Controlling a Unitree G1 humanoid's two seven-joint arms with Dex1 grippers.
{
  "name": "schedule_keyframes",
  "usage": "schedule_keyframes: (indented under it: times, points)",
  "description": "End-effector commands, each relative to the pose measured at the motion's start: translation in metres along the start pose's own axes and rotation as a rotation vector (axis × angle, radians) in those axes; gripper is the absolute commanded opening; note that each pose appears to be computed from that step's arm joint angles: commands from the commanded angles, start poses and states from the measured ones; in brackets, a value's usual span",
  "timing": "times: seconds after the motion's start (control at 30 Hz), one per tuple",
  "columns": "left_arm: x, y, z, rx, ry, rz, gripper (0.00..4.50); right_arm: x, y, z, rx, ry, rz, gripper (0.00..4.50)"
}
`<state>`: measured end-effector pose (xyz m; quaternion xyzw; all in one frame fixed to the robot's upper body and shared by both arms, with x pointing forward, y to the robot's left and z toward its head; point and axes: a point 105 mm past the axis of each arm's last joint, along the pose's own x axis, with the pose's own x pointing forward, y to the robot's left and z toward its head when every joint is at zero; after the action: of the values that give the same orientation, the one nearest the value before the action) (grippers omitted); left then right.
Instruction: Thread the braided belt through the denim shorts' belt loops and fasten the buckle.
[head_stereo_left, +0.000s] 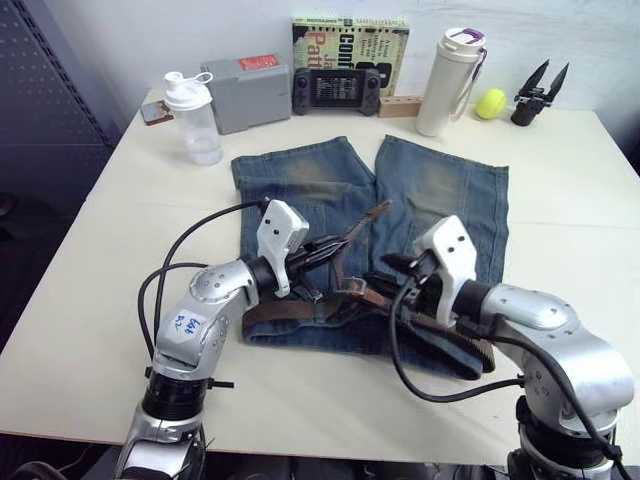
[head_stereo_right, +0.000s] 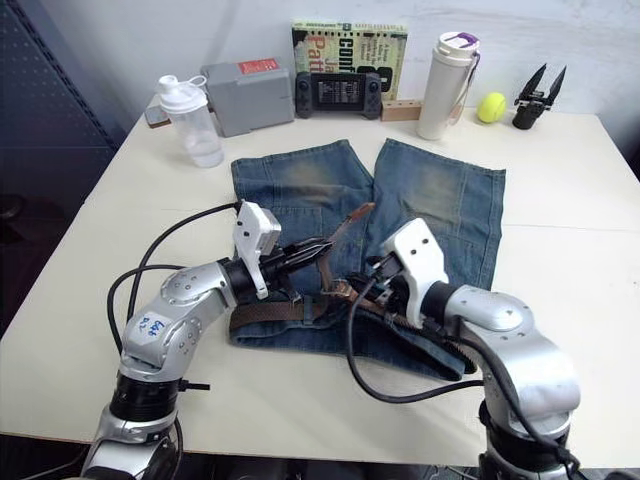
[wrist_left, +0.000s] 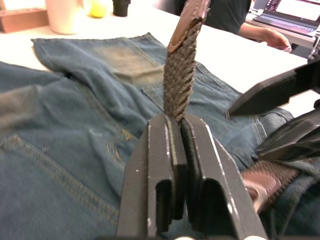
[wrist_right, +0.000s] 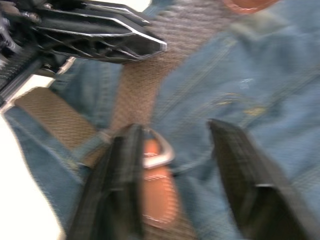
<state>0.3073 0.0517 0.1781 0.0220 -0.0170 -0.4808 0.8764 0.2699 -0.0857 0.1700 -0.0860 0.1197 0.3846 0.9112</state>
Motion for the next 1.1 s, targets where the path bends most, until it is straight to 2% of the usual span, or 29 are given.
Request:
schedule_keyframes:
  times: [0.03, 0.3, 0.43, 0.57, 0.7, 0.8, 0.93, 1.1]
  points:
    - [-0.003, -0.01, 0.016, 0.04, -0.06, -0.034, 0.0, 0.007, 0.007, -0.004, 0.003, 0.011, -0.022, 0.01]
    - [-0.007, -0.004, 0.014, 0.049, -0.067, 0.023, 0.0, 0.019, 0.011, -0.043, -0.012, 0.175, -0.051, 0.01]
    - [-0.011, 0.004, 0.013, 0.056, -0.063, 0.072, 0.0, 0.019, 0.012, -0.047, -0.026, 0.198, -0.049, 0.01]
    - [-0.017, 0.004, 0.005, 0.067, -0.036, 0.073, 0.0, 0.019, 0.01, -0.042, -0.034, 0.169, -0.064, 0.01]
    - [-0.022, 0.006, -0.004, 0.072, -0.009, 0.095, 0.0, 0.011, -0.002, -0.009, -0.006, 0.023, -0.116, 0.01]
    - [-0.024, 0.01, -0.012, 0.113, 0.031, 0.125, 0.0, 0.001, -0.007, 0.005, 0.013, -0.039, -0.125, 0.01]
    - [-0.023, 0.014, -0.008, 0.117, 0.006, 0.169, 0.0, -0.002, 0.004, 0.006, 0.007, -0.041, -0.069, 0.01]
    - [-0.022, 0.012, -0.006, 0.129, -0.008, 0.164, 0.0, 0.002, 0.021, -0.014, -0.008, 0.054, -0.007, 0.01]
